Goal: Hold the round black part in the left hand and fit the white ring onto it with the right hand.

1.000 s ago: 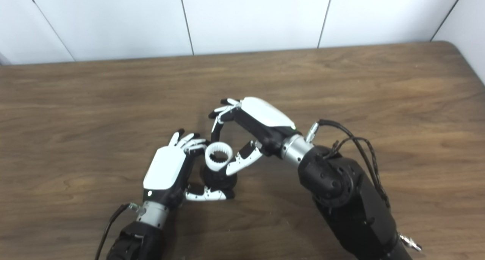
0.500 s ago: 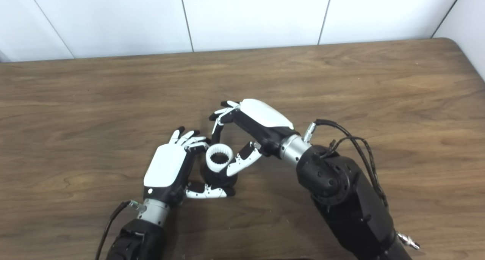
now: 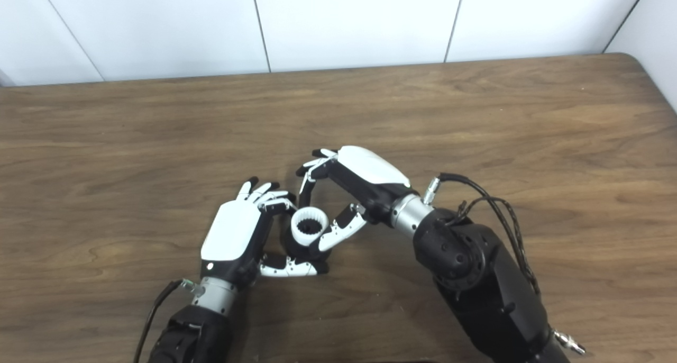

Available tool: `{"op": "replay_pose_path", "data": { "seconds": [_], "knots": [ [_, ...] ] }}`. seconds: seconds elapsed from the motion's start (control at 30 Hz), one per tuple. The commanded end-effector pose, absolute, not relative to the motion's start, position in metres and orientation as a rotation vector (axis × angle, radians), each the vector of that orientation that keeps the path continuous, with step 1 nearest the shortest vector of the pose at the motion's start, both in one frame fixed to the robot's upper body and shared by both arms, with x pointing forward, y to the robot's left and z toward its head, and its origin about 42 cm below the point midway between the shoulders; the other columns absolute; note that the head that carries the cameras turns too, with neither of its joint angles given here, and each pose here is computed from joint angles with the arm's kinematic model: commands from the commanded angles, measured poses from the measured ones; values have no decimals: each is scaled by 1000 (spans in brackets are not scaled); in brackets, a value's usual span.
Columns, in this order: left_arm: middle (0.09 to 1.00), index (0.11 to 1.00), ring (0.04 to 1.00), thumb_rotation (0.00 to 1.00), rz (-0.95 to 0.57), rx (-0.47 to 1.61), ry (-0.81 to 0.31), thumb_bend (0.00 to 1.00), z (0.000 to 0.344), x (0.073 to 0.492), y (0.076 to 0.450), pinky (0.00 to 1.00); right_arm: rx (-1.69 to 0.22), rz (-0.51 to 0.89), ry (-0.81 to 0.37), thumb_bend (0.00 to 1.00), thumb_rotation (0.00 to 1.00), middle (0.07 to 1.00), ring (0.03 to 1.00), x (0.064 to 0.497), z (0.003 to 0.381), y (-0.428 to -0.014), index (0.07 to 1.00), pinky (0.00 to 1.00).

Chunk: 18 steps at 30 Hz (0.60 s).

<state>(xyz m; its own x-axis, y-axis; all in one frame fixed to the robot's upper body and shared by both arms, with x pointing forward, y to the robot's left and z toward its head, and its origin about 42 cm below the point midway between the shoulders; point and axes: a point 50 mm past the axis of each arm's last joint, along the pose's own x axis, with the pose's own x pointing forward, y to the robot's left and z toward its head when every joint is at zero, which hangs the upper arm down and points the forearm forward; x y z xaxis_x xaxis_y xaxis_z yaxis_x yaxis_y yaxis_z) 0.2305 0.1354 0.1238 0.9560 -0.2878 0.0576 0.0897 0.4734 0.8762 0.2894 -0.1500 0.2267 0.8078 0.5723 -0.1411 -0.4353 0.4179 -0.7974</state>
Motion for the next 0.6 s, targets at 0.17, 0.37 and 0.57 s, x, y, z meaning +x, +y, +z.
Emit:
{"op": "replay_pose_path", "data": {
  "seconds": [0.17, 0.37, 0.57],
  "knots": [
    [776, 484, 894, 55, -226, 1063, -233, 524, 131, 230, 133, 1000, -963, 627, -235, 523, 131, 830, 964, 289, 233, -147, 483, 1000],
    [774, 484, 895, 55, -225, 1060, -233, 524, 131, 230, 132, 1000, -959, 625, -236, 523, 131, 827, 959, 288, 229, -147, 483, 1000],
    [773, 484, 893, 55, -222, 1056, -239, 524, 131, 231, 131, 1000, -956, 624, -231, 523, 131, 826, 959, 287, 227, -147, 484, 1000]
  ]
}}
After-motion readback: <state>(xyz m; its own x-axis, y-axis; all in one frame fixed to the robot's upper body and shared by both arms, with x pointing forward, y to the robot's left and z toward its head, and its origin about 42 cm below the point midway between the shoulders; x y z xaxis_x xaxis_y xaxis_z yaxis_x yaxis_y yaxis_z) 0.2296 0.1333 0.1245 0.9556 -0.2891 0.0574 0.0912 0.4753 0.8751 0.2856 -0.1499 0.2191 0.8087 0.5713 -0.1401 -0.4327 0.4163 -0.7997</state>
